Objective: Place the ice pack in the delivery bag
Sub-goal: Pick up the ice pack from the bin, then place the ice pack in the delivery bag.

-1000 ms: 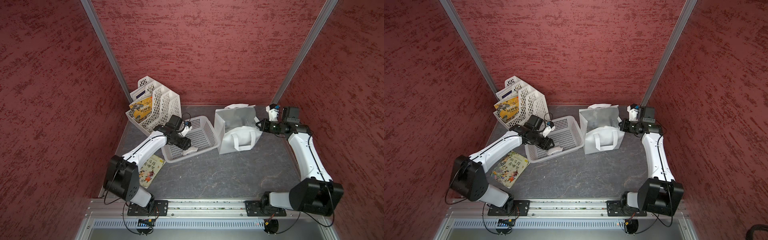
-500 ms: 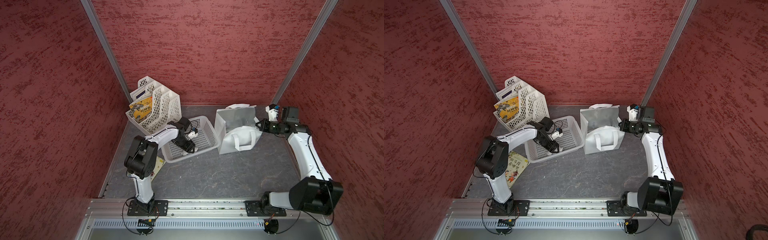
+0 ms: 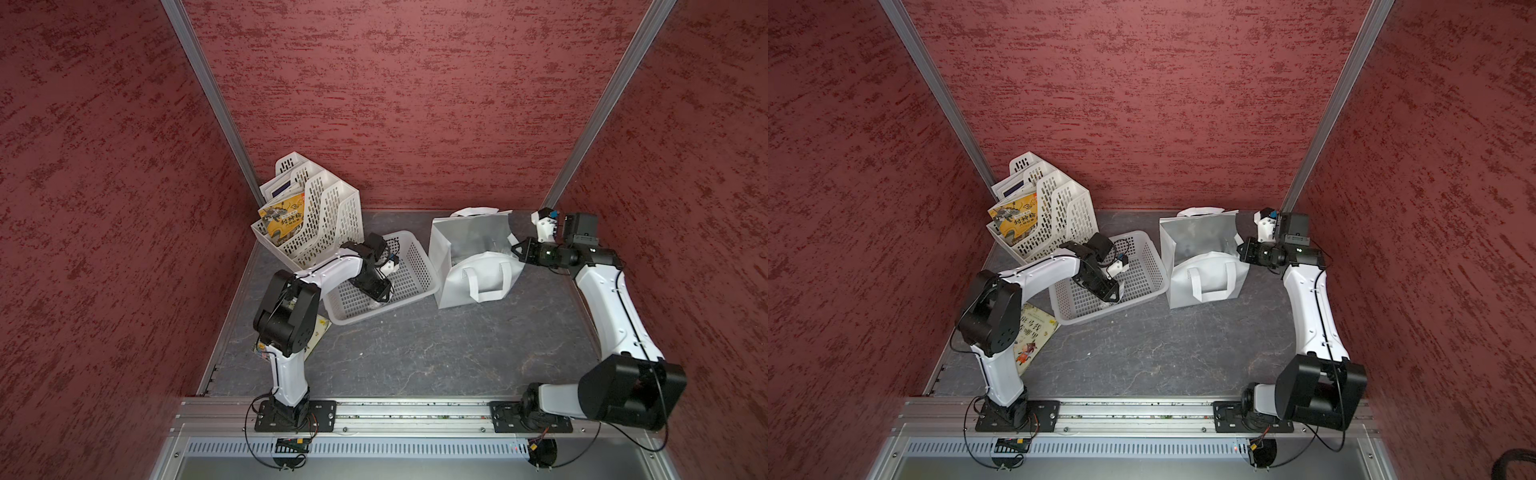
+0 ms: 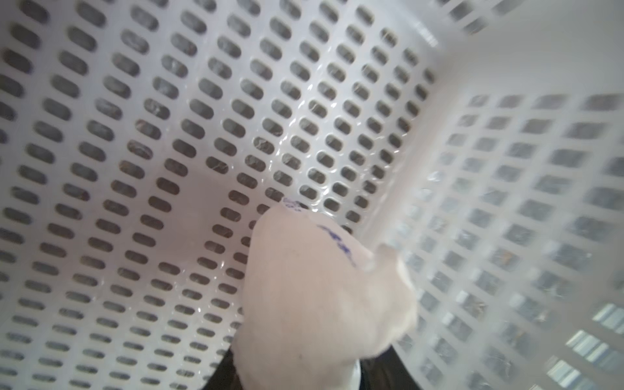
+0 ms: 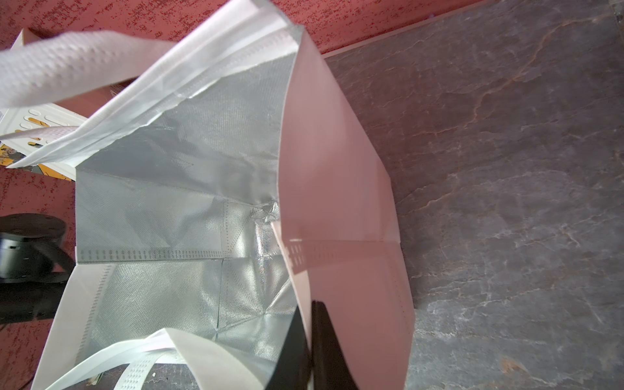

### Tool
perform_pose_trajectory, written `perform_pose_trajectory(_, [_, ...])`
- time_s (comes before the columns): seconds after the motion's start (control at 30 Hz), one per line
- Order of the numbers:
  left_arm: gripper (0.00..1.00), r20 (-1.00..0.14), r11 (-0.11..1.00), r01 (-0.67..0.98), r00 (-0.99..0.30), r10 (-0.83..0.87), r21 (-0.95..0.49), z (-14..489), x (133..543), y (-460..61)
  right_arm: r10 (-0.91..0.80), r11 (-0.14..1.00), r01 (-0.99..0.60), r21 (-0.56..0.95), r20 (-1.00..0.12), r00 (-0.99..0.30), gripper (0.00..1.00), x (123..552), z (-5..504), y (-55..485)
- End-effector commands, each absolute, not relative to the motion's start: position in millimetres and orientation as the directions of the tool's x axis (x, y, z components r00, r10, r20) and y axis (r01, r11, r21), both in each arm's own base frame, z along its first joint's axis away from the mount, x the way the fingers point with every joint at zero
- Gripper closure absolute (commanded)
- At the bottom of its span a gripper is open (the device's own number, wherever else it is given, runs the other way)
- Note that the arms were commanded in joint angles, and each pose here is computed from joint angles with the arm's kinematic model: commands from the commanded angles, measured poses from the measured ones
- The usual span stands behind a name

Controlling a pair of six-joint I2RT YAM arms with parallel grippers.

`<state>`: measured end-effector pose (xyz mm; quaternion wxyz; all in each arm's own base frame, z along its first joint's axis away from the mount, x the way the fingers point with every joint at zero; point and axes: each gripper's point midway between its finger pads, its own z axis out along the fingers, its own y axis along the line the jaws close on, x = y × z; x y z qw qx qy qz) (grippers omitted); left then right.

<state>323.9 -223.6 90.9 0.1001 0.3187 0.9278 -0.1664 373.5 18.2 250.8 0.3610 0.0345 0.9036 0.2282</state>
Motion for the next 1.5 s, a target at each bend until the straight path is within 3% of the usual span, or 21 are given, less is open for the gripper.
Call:
perform_pose_trajectory(0.0, [0.84,-0.668,0.575,0.741,-0.625,0.403,-0.347,238,327,-274,0.208,0.891,-0.138,0.431,-0.661,-0.721,0.93,373,265,24])
perform_pose_trajectory(0.1, [0.84,-0.866,0.444,0.843,-0.439,0.241,-0.304,334,315,-311,0.208,0.889,-0.141,0.435,-0.660,-0.722,0.93,373,264,24])
perform_pose_trajectory(0.2, [0.84,-0.938,0.396,0.904,-0.265,0.224,-0.161,375,305,-358,0.212,0.886,-0.141,0.442,-0.656,-0.724,0.93,375,262,25])
perform_pose_trajectory(0.37, [0.82,-0.908,0.452,0.891,-0.152,0.391,0.045,358,337,-422,0.212,0.882,-0.148,0.448,-0.656,-0.724,0.93,375,262,27])
perform_pose_trajectory(0.5, [0.69,-0.852,0.466,0.855,-0.056,0.520,0.228,330,363,-455,0.205,0.885,-0.151,0.440,-0.661,-0.722,0.93,370,262,27])
perform_pose_trajectory(0.67, [0.51,-0.833,0.549,0.789,-0.088,0.546,0.277,304,398,-462,0.210,0.881,-0.155,0.447,-0.663,-0.719,0.93,367,266,29])
perform_pose_trajectory(0.77, [0.26,-0.834,0.552,0.791,-0.101,0.543,0.264,303,395,-462,0.209,0.881,-0.158,0.447,-0.665,-0.717,0.93,365,267,30])
perform_pose_trajectory(0.83, [0.18,-0.840,0.538,0.806,-0.098,0.534,0.248,311,385,-463,0.209,0.879,-0.161,0.448,-0.666,-0.716,0.93,364,267,31])
perform_pose_trajectory(1.07, [0.11,-0.913,0.548,0.820,-0.081,0.399,0.167,386,348,-444,0.210,0.878,-0.169,0.448,-0.677,-0.706,0.93,363,270,33])
perform_pose_trajectory(1.2, [0.00,-0.969,0.632,0.772,-0.096,0.229,0.073,416,344,-390,0.208,0.875,-0.186,0.448,-0.693,-0.691,0.93,360,276,34])
perform_pose_trajectory(1.3, [0.00,-0.990,0.683,0.724,-0.139,0.010,-0.095,413,347,-328,0.211,0.869,-0.199,0.453,-0.703,-0.680,0.93,358,279,36])
perform_pose_trajectory(1.37, [0.00,-0.961,0.717,0.644,-0.237,-0.145,-0.267,389,356,-277,0.210,0.870,-0.204,0.450,-0.710,-0.673,0.92,356,280,37])
perform_pose_trajectory(1.47, [0.00,-0.935,0.715,0.608,-0.285,-0.210,-0.346,354,357,-236,0.204,0.904,-0.162,0.395,-0.734,-0.648,0.78,351,285,26])
